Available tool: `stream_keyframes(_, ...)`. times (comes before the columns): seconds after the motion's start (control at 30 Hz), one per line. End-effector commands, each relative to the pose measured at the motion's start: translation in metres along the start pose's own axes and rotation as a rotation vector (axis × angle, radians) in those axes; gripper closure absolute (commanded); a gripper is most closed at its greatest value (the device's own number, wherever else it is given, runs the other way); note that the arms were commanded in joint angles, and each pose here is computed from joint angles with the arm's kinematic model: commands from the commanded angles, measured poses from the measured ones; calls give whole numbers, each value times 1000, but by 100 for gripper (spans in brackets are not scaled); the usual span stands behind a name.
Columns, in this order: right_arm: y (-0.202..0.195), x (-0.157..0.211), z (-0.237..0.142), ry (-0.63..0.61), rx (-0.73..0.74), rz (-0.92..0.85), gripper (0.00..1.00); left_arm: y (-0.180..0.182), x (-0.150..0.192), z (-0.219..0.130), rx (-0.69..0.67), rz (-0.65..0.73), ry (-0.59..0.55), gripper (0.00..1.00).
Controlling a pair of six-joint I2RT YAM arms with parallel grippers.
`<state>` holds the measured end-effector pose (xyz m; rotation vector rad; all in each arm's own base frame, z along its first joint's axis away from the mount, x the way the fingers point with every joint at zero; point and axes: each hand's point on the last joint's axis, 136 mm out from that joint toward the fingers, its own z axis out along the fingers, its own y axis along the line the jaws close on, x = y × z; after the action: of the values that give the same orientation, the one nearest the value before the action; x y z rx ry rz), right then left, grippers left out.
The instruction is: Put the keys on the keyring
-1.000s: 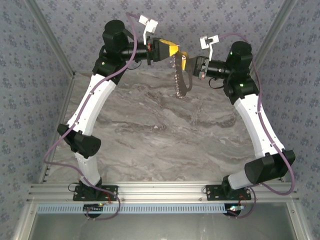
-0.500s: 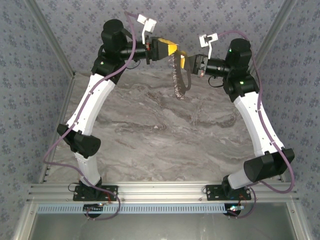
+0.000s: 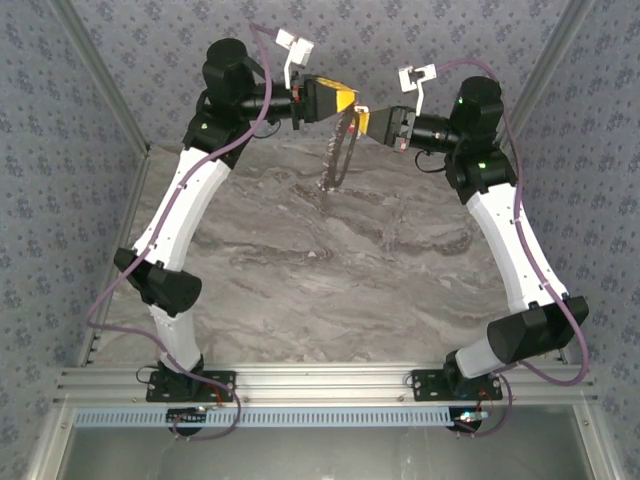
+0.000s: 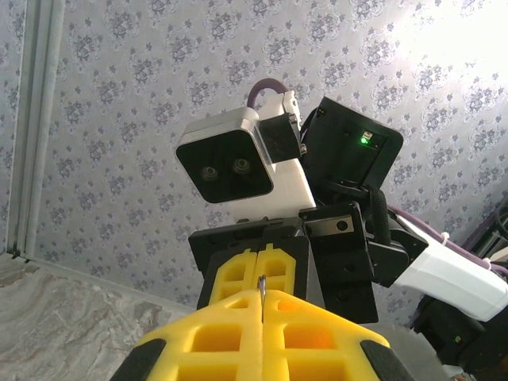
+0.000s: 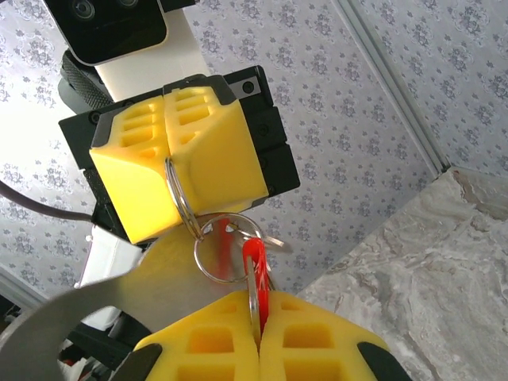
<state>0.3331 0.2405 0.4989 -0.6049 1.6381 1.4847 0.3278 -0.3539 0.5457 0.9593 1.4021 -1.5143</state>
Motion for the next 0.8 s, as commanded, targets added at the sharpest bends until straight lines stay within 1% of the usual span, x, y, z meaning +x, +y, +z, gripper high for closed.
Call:
stream_keyframes(0.0, 0, -3, 0, -7, 4, -4, 100, -24, -13, -3, 43, 79, -16, 100)
stream_keyframes(0.1, -8, -2, -4, 1, 52, 21, 100, -24, -12, -4, 41, 81, -10, 100)
stream_keyframes(0.13, -10, -3, -7, 2, 77, -9, 100, -24, -11, -5, 38, 84, -7, 100)
stream_keyframes(0.27, -14, -3, -12, 32, 155, -40, 100, -24, -8, -7, 31, 87, 8, 100)
stream_keyframes(0.43, -13, -3, -17, 63, 218, -75, 100, -22, -3, -9, 16, 90, 25, 100)
stream_keyframes(0.57, -12, -8, -18, 61, 240, -99, 100, -21, -1, -10, 11, 86, 34, 100)
stream_keyframes(0.7, -5, -13, -14, 54, 225, -118, 100, -21, 1, -10, 9, 84, 38, 100)
stream_keyframes(0.77, -3, -10, -12, 68, 221, -105, 100, -22, 1, -10, 9, 84, 38, 100)
